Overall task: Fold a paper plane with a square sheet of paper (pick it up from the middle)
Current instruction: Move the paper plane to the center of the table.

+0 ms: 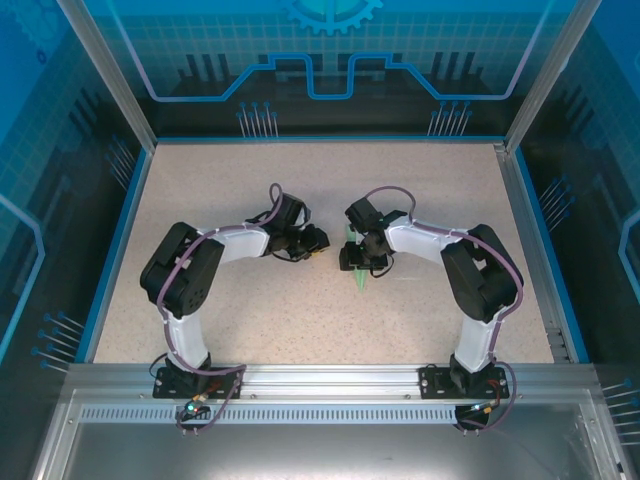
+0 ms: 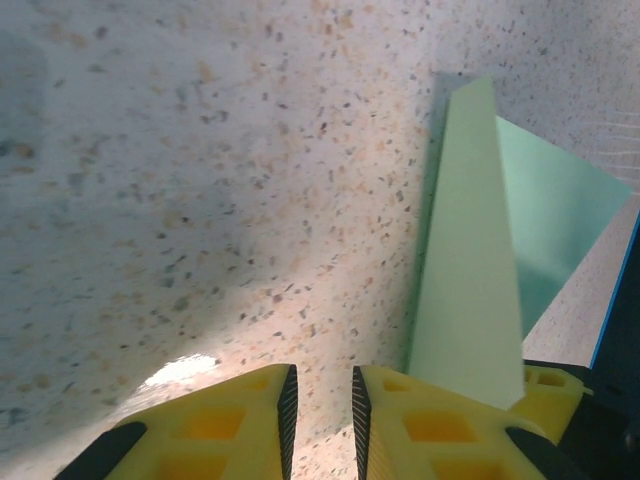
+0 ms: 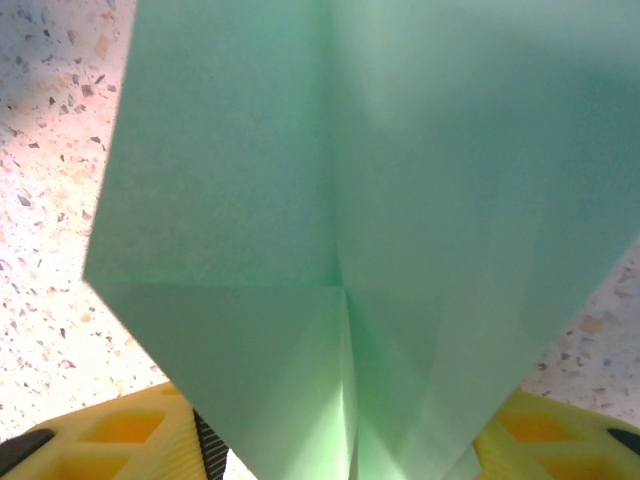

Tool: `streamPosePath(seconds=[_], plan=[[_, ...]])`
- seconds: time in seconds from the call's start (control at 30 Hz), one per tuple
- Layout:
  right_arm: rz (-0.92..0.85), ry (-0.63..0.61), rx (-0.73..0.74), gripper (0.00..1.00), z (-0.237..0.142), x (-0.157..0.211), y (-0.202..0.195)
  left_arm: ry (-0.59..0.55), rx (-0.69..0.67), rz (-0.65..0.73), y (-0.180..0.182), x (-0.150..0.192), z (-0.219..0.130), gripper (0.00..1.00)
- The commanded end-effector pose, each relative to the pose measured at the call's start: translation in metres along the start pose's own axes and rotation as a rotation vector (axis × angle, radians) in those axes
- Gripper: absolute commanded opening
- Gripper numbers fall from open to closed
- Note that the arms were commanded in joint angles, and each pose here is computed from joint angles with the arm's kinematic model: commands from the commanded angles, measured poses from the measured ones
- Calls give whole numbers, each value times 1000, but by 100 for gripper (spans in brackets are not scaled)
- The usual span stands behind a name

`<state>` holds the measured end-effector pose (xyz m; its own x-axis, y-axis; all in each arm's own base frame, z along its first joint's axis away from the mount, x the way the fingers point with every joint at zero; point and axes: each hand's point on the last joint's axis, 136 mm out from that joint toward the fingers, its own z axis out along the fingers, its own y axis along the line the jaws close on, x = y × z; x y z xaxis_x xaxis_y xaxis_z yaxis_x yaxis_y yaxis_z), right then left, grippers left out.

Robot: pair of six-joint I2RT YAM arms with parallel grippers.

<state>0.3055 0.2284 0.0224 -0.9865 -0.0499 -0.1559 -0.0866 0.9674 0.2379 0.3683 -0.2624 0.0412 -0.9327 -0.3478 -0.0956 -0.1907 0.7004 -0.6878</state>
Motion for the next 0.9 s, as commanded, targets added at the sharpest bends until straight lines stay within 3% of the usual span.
streamPosePath(seconds=[0.0,0.13,0.37,0.5,0.87], plan=[[-22,-48,-14,56,-24,-7,11,-22,-8,15,0,-4,-11,25],[-11,-62,-41,56,-30,-7,13,-21,-6,15,0,-4,-11,25],[21,-48,-75,45,-25,-8,12,-21,-5,17,0,-4,-11,25],[20,-26,-57,47,-18,-7,9,-15,0,18,-1,-3,-11,25],[6,-2,-36,49,-11,-6,7,35,200,23,-37,3,-11,23]])
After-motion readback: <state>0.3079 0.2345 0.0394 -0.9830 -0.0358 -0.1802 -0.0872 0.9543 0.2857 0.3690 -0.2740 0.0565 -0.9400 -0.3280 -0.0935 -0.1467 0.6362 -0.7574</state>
